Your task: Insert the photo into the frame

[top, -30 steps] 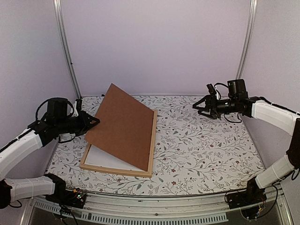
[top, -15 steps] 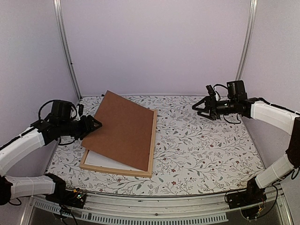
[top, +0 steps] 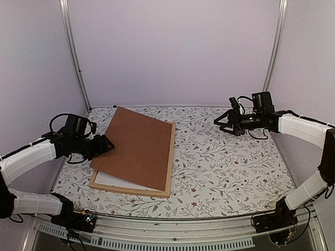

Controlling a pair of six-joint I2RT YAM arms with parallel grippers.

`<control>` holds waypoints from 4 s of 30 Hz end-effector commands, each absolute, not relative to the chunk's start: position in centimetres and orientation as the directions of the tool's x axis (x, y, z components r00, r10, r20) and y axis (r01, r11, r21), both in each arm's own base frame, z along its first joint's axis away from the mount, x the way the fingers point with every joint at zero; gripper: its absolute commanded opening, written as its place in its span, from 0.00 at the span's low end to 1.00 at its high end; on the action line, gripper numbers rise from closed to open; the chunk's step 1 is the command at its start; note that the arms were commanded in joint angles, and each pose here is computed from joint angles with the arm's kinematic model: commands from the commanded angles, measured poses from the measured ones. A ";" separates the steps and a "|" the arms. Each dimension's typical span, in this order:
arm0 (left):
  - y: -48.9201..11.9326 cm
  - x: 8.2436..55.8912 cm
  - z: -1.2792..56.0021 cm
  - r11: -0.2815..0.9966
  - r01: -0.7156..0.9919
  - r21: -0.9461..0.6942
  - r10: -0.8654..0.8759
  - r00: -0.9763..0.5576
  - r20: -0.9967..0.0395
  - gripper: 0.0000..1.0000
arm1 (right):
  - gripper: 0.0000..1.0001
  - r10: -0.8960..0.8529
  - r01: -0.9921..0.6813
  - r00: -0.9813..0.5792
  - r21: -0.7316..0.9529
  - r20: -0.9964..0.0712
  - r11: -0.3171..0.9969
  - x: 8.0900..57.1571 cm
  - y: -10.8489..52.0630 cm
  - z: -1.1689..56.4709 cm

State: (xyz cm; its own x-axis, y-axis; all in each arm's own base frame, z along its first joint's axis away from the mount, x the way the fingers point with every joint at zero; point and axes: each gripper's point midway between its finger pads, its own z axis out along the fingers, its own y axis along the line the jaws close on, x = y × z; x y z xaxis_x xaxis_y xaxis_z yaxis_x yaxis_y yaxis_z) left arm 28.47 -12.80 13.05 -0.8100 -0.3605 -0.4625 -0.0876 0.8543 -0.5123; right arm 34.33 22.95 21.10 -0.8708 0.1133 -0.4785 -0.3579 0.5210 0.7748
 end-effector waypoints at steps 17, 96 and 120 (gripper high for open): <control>-12.3 29.2 9.5 0.939 -0.069 -0.337 -0.228 -0.858 -0.461 0.73 | 0.72 0.109 -0.335 -0.889 0.792 -0.446 0.510 34.5 23.2 19.1; -22.8 25.4 5.4 0.741 0.040 -0.670 -0.203 -0.938 -0.280 0.92 | 0.72 -0.037 -0.291 -0.937 0.720 -0.347 0.630 34.3 29.1 9.5; -21.4 38.9 12.5 0.924 0.298 -0.241 0.071 -0.751 -0.657 0.99 | 0.73 -0.006 -0.299 -0.878 0.538 -0.479 0.788 36.3 23.2 11.7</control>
State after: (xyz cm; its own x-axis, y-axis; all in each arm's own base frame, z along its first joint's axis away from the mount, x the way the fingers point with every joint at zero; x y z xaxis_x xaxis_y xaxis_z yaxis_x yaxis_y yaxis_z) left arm 36.22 -23.11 13.86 -0.7677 0.0057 -0.6408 0.2668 0.9120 -0.3115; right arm 36.96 22.86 10.71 -0.8919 0.0085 -0.4521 -0.2571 0.8129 0.5225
